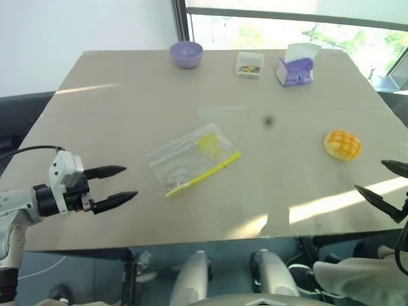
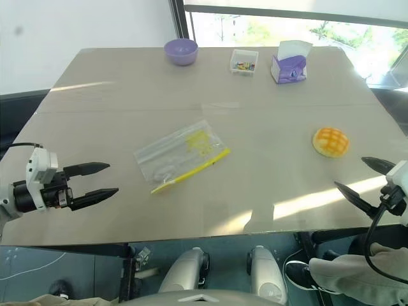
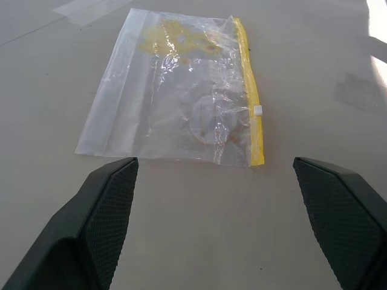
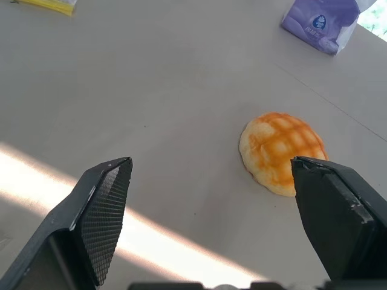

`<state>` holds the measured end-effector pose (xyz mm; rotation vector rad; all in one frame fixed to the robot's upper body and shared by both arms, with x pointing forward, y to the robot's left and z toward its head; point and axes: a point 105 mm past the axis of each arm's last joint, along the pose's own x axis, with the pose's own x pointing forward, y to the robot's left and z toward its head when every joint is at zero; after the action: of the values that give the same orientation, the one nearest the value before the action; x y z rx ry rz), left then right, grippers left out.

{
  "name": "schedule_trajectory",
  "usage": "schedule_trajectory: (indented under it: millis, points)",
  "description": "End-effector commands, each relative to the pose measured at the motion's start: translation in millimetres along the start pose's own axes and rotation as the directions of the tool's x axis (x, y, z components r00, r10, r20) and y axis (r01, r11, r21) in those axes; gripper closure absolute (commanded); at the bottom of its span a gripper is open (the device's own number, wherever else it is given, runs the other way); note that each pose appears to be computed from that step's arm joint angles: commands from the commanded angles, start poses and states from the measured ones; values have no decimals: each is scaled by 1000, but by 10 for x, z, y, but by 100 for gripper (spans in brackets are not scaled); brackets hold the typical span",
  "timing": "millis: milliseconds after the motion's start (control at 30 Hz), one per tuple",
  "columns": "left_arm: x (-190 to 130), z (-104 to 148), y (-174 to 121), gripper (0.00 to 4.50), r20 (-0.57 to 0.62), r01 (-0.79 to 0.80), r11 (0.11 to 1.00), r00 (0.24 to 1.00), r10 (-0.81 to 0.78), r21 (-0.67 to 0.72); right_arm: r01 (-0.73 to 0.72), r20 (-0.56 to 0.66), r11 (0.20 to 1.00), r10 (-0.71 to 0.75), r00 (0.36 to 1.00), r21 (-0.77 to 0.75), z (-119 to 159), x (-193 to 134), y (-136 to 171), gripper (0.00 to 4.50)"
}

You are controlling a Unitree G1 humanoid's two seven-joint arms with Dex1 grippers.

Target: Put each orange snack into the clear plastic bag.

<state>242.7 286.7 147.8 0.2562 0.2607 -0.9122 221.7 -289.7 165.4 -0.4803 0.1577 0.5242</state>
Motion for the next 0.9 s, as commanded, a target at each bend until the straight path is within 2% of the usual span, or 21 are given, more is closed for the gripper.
schedule_trajectory:
  millis: [33, 200, 433, 533, 600, 667, 733, 833, 900]
  points:
    - [-39, 87, 35, 13, -3, -8, 999, 1000, 8, 32, 26, 16, 999, -26, 1000, -31, 117, -77, -77, 2]
    - [70, 207, 47, 13, 53, -3, 1000, 999, 2, 23, 14, 25, 1000, -14, 1000, -10, 137, -38, -27, 2]
    - [192, 253, 59, 13, 93, -3, 1000, 996, 3, 4, -8, 84, 1000, 8, 996, 3, 225, 112, 49, 2]
    - [231, 280, 124, 13, 119, -58, 998, 991, 61, -26, -16, 116, 1000, 16, 993, 2, 276, 210, 59, 2]
    - [251, 216, 137, 13, 87, -73, 992, 993, 82, -99, -43, 135, 999, 44, 990, -7, 325, 295, 113, 2]
    - [245, 86, 170, 13, -10, -146, 975, 989, 146, -165, -70, 148, 997, 73, 986, -25, 391, 383, 192, 2]
    - [224, -11, 115, 13, -86, -149, 937, 988, 128, -317, -104, 174, 994, 107, 979, -22, 473, 465, 285, 2]
    - [192, -88, -45, 13, -162, -112, 817, 987, 24, -566, -186, 204, 982, 191, 960, -42, 574, 587, 485, 2]
    - [186, -103, -134, 13, -162, -89, 720, 986, -32, -688, -236, 228, 969, 247, 942, -72, 658, 654, 628, 2]
